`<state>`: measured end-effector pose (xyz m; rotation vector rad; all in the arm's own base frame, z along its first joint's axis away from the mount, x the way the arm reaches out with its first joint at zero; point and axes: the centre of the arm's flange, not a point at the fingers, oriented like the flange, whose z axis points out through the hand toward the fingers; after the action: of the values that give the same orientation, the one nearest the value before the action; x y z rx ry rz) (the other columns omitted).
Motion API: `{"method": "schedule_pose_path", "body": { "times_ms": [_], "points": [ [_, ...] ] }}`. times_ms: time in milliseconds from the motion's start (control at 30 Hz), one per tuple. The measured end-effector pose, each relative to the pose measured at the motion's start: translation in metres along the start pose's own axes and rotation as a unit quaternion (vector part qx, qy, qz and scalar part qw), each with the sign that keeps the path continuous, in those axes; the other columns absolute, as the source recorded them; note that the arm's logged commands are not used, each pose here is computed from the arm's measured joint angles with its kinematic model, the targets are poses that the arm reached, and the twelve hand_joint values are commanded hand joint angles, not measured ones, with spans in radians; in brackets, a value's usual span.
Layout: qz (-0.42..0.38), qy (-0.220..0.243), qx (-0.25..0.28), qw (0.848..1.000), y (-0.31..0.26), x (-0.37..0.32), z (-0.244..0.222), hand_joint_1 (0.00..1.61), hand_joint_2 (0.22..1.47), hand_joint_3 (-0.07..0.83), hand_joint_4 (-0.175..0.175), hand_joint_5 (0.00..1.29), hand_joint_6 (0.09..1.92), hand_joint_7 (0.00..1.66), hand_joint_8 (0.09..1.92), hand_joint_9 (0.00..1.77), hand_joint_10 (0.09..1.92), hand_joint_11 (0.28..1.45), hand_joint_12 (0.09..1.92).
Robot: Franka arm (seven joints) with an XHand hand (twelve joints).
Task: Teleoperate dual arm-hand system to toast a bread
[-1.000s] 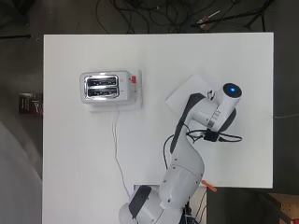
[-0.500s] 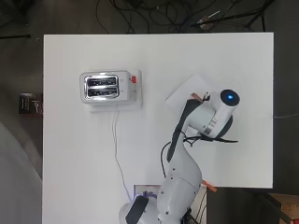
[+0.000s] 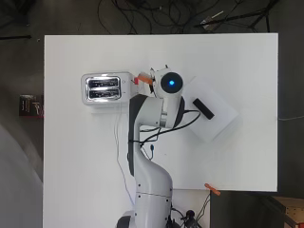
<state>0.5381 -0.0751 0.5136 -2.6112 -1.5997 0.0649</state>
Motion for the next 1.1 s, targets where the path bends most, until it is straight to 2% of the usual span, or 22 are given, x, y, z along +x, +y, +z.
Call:
{"method": "schedule_pose_path", "body": {
  "times_ms": [33, 67, 133, 200, 267, 300, 567, 633, 767, 867, 967, 1100],
  "points": [
    [-0.026, -0.005, -0.007, 1.0, -0.01, 0.029, -0.003, 0.95, 1.28, 0.005, 0.051, 0.64, 1.45, 1.1, 0.49, 1.38, 0.09, 0.76, 0.29],
    [-0.052, -0.01, -0.015, 0.998, -0.021, 0.058, -0.007, 0.9, 1.29, 0.003, 0.094, 0.65, 1.46, 1.16, 0.33, 1.39, 0.09, 0.76, 0.29],
    [-0.098, -0.014, -0.02, 0.995, -0.034, 0.099, -0.006, 0.88, 1.29, 0.002, 0.137, 0.67, 1.45, 1.26, 0.13, 1.42, 0.09, 0.76, 0.33],
    [-0.144, -0.006, -0.02, 0.989, -0.033, 0.13, -0.001, 0.87, 1.28, 0.0, 0.163, 0.68, 1.43, 1.32, 0.09, 1.46, 0.09, 0.72, 0.57],
    [-0.181, -0.001, -0.021, 0.983, -0.022, 0.147, 0.004, 0.86, 1.28, -0.001, 0.171, 0.68, 1.43, 1.35, 0.09, 1.48, 0.09, 0.67, 0.76],
    [-0.195, -0.001, -0.021, 0.981, -0.017, 0.154, 0.007, 0.87, 1.28, 0.0, 0.173, 0.68, 1.42, 1.35, 0.09, 1.48, 0.09, 0.65, 0.78],
    [-0.287, -0.013, -0.011, 0.958, -0.014, 0.217, 0.044, 0.87, 1.27, 0.0, 0.175, 0.7, 1.4, 1.35, 0.09, 1.45, 0.09, 0.67, 0.56],
    [-0.302, -0.011, -0.017, 0.953, -0.015, 0.223, 0.046, 0.87, 1.27, 0.0, 0.175, 0.69, 1.41, 1.34, 0.09, 1.42, 0.09, 0.69, 0.45],
    [-0.308, -0.016, -0.022, 0.951, -0.018, 0.217, 0.042, 0.87, 1.27, 0.001, 0.175, 0.7, 1.4, 1.35, 0.09, 1.42, 0.09, 0.73, 0.34],
    [-0.302, -0.015, -0.022, 0.953, -0.016, 0.203, 0.037, 0.87, 1.27, -0.001, 0.175, 0.71, 1.39, 1.37, 0.09, 1.44, 0.09, 0.76, 0.33],
    [-0.294, -0.013, -0.022, 0.955, -0.018, 0.191, 0.041, 0.85, 1.29, -0.005, 0.175, 0.67, 1.44, 1.37, 0.09, 1.46, 0.09, 0.73, 0.49],
    [-0.291, -0.015, -0.006, 0.957, -0.019, 0.18, 0.049, 0.86, 1.28, -0.003, 0.175, 0.68, 1.42, 1.36, 0.09, 1.45, 0.09, 0.69, 0.54]
  ]
}}
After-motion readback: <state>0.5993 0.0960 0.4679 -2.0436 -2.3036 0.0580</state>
